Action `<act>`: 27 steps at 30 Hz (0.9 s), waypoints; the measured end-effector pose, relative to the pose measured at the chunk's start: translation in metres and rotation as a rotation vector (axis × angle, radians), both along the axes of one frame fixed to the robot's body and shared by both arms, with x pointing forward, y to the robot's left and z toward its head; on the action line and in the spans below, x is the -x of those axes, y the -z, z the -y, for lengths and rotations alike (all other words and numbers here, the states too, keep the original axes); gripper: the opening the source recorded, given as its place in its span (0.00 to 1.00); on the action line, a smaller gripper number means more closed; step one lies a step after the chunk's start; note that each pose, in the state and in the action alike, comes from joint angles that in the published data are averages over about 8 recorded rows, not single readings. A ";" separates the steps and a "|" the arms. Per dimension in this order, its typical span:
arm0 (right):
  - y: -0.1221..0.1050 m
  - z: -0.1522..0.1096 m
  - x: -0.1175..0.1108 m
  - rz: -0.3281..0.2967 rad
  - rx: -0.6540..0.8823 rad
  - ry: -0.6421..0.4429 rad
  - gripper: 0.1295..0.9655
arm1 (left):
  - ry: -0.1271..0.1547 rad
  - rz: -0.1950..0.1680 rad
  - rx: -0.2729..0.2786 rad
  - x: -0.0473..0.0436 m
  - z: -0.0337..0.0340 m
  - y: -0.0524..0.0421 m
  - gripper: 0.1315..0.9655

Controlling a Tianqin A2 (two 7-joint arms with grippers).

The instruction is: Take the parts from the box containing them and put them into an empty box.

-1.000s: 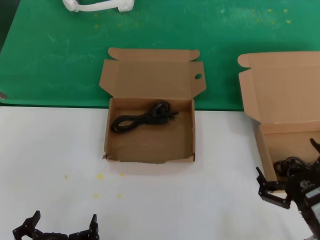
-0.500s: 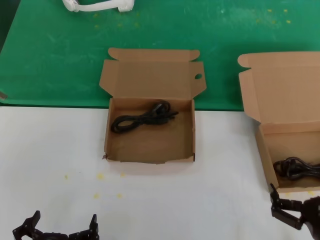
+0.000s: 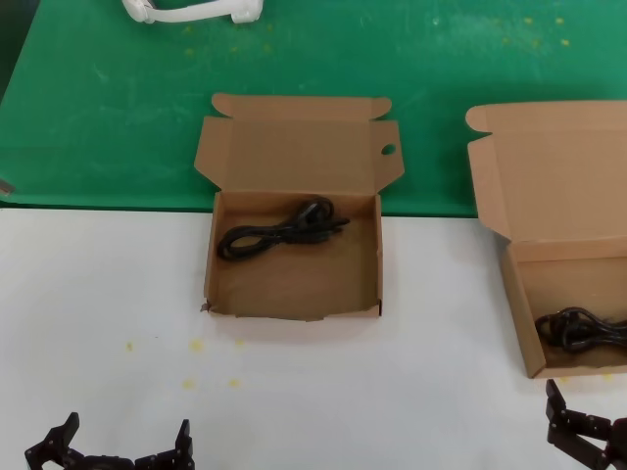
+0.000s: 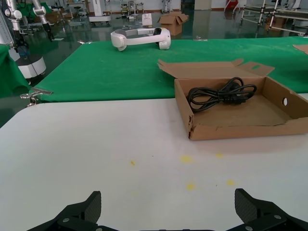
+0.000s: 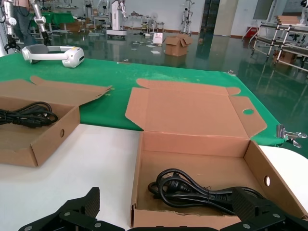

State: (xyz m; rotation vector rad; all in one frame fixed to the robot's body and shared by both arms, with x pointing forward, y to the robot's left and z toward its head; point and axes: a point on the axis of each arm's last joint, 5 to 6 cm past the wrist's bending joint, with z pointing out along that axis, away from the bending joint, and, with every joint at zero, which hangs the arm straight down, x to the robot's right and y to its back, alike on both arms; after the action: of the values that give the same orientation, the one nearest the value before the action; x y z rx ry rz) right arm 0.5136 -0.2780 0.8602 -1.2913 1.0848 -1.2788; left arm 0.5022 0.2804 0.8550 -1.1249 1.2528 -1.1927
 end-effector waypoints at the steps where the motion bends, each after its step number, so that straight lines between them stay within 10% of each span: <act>1: 0.000 0.000 0.000 0.000 0.000 0.000 1.00 | 0.000 0.000 0.000 0.0000 0.0000 0.0000 1.00; 27: 0.000 0.000 0.000 0.000 -0.001 0.000 1.00 | 0.000 0.000 0.000 0.0000 0.0000 0.0000 1.00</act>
State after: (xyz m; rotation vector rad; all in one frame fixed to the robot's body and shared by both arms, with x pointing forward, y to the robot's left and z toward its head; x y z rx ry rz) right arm 0.5135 -0.2780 0.8601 -1.2910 1.0853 -1.2784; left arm 0.5022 0.2804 0.8550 -1.1250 1.2527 -1.1927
